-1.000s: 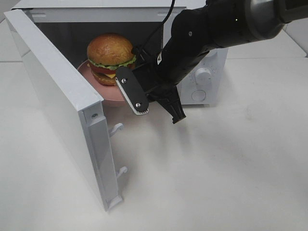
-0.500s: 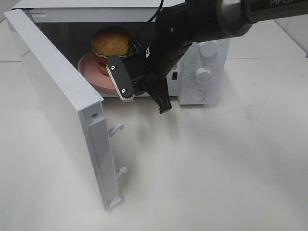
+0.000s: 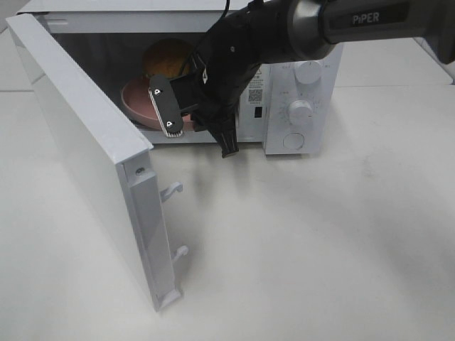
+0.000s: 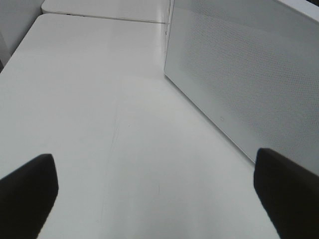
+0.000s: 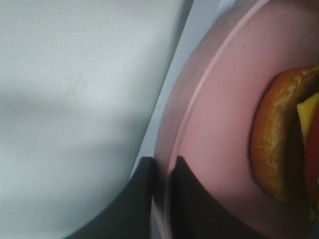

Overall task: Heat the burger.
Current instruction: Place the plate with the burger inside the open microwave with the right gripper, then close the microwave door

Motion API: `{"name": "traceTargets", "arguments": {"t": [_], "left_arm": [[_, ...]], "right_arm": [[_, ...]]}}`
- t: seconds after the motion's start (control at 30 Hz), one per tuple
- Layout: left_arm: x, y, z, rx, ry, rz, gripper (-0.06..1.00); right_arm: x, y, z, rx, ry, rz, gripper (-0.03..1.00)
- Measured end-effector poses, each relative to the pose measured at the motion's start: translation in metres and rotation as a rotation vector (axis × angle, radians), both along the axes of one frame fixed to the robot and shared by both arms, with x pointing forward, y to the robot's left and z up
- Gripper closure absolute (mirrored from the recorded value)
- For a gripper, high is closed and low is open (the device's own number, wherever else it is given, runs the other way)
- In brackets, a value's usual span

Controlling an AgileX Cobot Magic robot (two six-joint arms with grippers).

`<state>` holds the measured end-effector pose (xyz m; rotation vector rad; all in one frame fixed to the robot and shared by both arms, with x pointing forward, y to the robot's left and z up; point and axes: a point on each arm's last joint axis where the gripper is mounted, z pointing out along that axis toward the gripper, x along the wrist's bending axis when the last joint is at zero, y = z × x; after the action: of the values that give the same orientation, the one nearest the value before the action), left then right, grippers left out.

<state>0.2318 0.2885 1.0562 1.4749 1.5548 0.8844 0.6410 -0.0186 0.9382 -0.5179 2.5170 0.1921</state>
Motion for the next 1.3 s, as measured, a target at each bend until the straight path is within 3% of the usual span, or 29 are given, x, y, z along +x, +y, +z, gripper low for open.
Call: {"name": "traceTargets", "arguments": {"t": [0.73, 0.9, 1.17, 1.3], "left_arm": [[0.0, 0.0, 0.0, 0.0, 0.0, 0.0, -0.05], [0.0, 0.0, 0.0, 0.0, 0.0, 0.0, -0.05], [0.0, 0.0, 0.0, 0.0, 0.0, 0.0, -0.05], [0.0, 0.0, 0.0, 0.0, 0.0, 0.0, -0.05]], "right_arm": [[0.017, 0.014, -0.011, 0.048, -0.044, 0.002, 0.89], [0.019, 0.016, -0.013, 0.062, -0.059, 0.006, 0.81], [0.016, 0.013, -0.015, 0.065, -0.052, 0.003, 0.53], [0.01, 0.009, -0.017, 0.061, -0.039, 0.001, 0.47]]}}
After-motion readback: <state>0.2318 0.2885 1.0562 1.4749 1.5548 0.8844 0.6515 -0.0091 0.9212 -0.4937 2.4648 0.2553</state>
